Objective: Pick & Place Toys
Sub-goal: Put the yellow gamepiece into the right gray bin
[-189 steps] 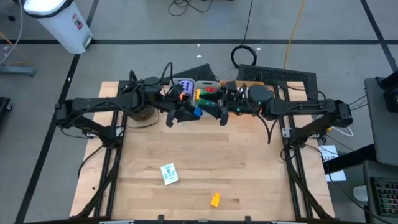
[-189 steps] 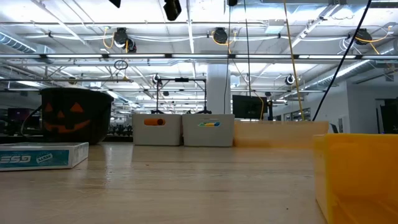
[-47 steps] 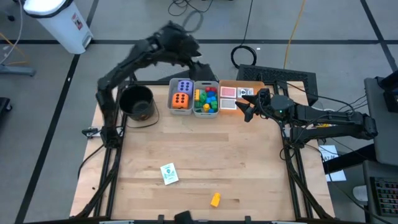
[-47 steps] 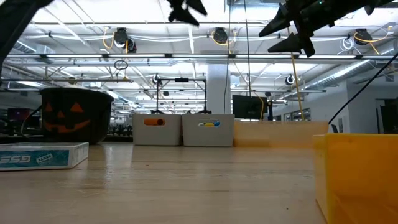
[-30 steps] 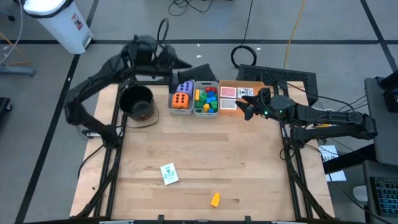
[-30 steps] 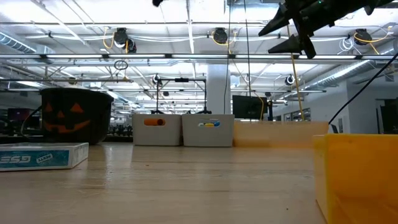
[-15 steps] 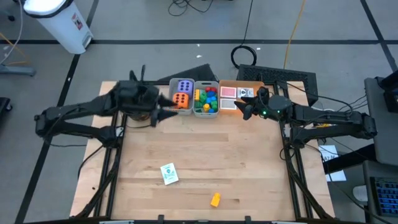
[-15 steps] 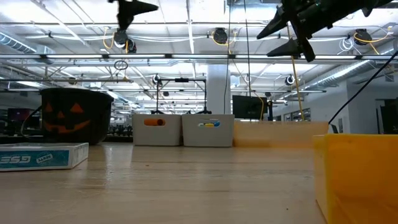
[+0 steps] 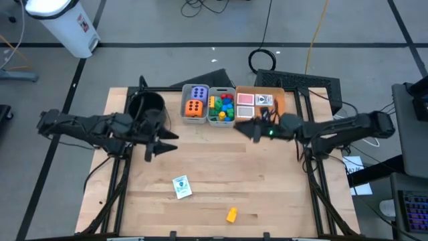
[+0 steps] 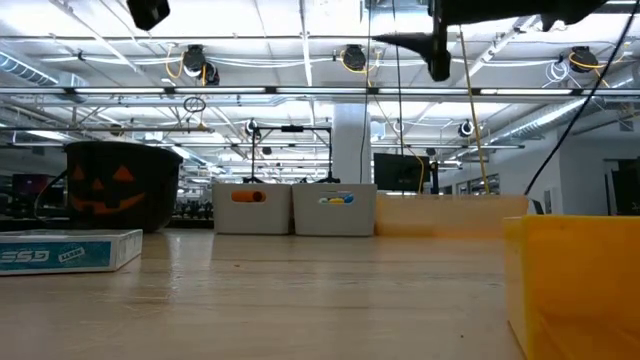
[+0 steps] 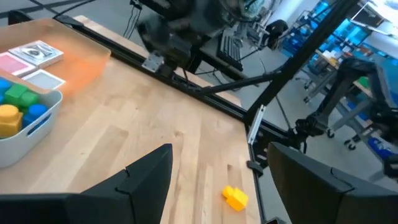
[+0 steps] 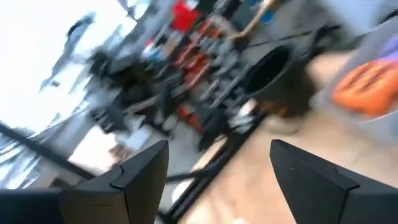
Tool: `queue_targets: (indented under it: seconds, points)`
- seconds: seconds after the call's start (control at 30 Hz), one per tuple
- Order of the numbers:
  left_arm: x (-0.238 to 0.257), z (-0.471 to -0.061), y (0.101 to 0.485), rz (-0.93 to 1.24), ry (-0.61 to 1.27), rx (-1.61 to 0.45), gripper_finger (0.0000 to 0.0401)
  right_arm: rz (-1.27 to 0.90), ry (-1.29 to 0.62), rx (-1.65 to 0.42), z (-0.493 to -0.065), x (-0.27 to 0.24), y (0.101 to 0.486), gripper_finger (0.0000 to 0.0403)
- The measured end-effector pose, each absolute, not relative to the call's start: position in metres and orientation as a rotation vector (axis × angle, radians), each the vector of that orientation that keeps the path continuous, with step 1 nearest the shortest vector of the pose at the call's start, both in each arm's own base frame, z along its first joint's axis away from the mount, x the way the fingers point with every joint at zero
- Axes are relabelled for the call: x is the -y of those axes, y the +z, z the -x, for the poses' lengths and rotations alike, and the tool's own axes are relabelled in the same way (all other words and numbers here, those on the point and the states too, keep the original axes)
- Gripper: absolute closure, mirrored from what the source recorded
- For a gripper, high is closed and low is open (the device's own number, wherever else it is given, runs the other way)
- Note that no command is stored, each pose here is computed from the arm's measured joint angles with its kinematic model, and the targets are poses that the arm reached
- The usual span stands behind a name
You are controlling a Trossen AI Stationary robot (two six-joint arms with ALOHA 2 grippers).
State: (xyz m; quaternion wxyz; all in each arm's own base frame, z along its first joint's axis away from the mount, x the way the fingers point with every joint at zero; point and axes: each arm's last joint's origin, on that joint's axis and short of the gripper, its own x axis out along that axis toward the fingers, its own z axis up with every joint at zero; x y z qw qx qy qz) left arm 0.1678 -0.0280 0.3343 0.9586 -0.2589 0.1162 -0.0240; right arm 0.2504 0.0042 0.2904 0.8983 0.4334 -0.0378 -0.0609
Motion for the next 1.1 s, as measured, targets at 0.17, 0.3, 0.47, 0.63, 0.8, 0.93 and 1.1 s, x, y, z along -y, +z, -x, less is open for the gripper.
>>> queue_targets:
  seconds: [0.17, 0.3, 0.47, 0.63, 0.8, 0.93, 1.1]
  points:
    - [0.036, -0.166, 0.334, 0.518, -0.042, -0.235, 0.0135, -0.926, -0.068, -0.106, -0.271, -0.046, 0.28, 0.0133]
    - [0.038, -0.166, 0.334, 0.513, -0.048, -0.235, 0.0135, -0.882, -0.045, -0.265, -0.289, -0.08, 0.278, 0.0133]
    - [0.037, -0.167, 0.333, 0.502, -0.027, -0.235, 0.0135, -0.725, 0.016, -0.45, -0.311, -0.116, 0.285, 0.0133]
    - [0.035, -0.168, 0.334, 0.472, 0.017, -0.217, 0.0135, -0.531, 0.106, -0.675, -0.322, -0.14, 0.29, 0.0133]
    - [0.032, -0.168, 0.334, 0.449, 0.05, -0.208, 0.0135, -0.249, 0.165, -0.843, -0.326, -0.16, 0.278, 0.0133]
    - [0.031, -0.168, 0.333, 0.448, 0.059, -0.215, 0.0135, 0.101, 0.353, -0.838, -0.325, -0.183, 0.264, 0.0133]
    - [0.031, -0.168, 0.333, 0.45, 0.06, -0.217, 0.0135, 0.424, 0.541, -0.815, -0.323, -0.204, 0.245, 0.0133]
